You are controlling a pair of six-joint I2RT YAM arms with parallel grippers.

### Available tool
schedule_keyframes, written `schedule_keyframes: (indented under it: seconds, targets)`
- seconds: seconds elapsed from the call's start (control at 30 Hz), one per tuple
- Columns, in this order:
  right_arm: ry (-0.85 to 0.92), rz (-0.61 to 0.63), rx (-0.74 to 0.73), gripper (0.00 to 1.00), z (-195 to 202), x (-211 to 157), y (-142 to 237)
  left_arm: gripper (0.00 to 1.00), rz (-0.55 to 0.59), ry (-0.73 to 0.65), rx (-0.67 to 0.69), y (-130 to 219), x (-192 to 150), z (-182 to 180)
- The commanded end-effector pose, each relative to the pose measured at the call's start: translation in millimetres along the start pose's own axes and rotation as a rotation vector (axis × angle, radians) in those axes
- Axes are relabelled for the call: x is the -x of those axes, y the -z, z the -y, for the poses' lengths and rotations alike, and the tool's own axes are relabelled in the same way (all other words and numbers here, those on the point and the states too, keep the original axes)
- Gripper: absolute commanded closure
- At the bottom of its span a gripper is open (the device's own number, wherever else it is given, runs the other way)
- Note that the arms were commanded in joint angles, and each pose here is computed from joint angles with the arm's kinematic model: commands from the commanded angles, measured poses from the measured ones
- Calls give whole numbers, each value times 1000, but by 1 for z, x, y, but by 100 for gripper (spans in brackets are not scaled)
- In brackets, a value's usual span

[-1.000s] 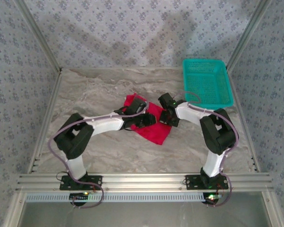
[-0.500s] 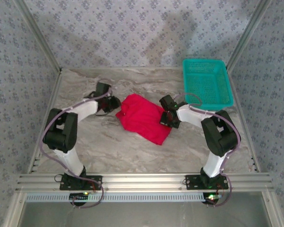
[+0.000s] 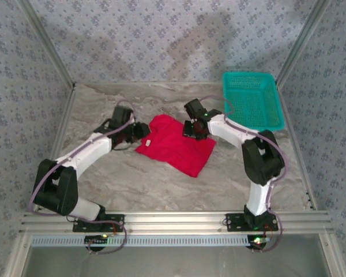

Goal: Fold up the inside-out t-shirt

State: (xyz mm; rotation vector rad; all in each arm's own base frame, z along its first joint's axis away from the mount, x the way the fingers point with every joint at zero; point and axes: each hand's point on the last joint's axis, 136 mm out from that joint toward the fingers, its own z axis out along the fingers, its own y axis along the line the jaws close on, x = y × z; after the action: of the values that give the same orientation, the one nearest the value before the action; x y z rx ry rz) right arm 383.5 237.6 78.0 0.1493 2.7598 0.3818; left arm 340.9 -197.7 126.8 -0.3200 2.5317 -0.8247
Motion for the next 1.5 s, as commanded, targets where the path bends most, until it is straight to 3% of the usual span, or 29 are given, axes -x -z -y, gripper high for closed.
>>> schedule_keyframes:
  seconds: [0.0, 0.2, 0.3, 0.4, 0.5, 0.53, 0.63, 0.83, 1.03, 1.13, 1.3, 1.37, 1.47]
  targets:
    - [23, -116, -42, 64, 18, -15, -33, 72, -60, 76, -54, -19, -24, -2]
    - [0, -203, -153, 65, 27, -80, -31, 72, -108, 70, -8, -40, -20, -30]
    - [10, -147, -117, 64, 4, -104, -3, 70, -96, -15, 55, -36, 3, -39]
    - [29, -52, -71, 49, -12, -92, 37, 60, -67, -98, 112, -26, 19, -43]
    - [134, 34, 10, 18, -22, -58, 57, 55, -85, -105, 83, -18, 19, -40]
    - [190, 41, 76, 13, -31, -46, 56, 55, -91, -103, 71, -15, 15, -40]
    - [321, 27, 117, 7, -34, -18, 38, 50, -107, -111, 36, -7, 3, -40]
    - [394, -34, 83, 5, -37, 9, -13, 44, -50, -80, 28, 16, -12, -51]
    - [400, -96, 91, 12, -45, 11, -56, 43, -45, -2, 17, 19, -30, -64]
    - [383, -136, 101, 32, -44, 3, -70, 43, -57, 34, 3, 10, -38, -69]
    - [298, -147, 115, 79, -30, -3, -65, 41, -44, 51, -46, -7, -32, -65]
    - [250, -130, 139, 84, -22, -3, -61, 39, -39, 46, -63, -16, -27, -60]
    - [234, -137, 154, 84, -18, -6, -61, 38, -39, 37, -91, -32, -21, -49]
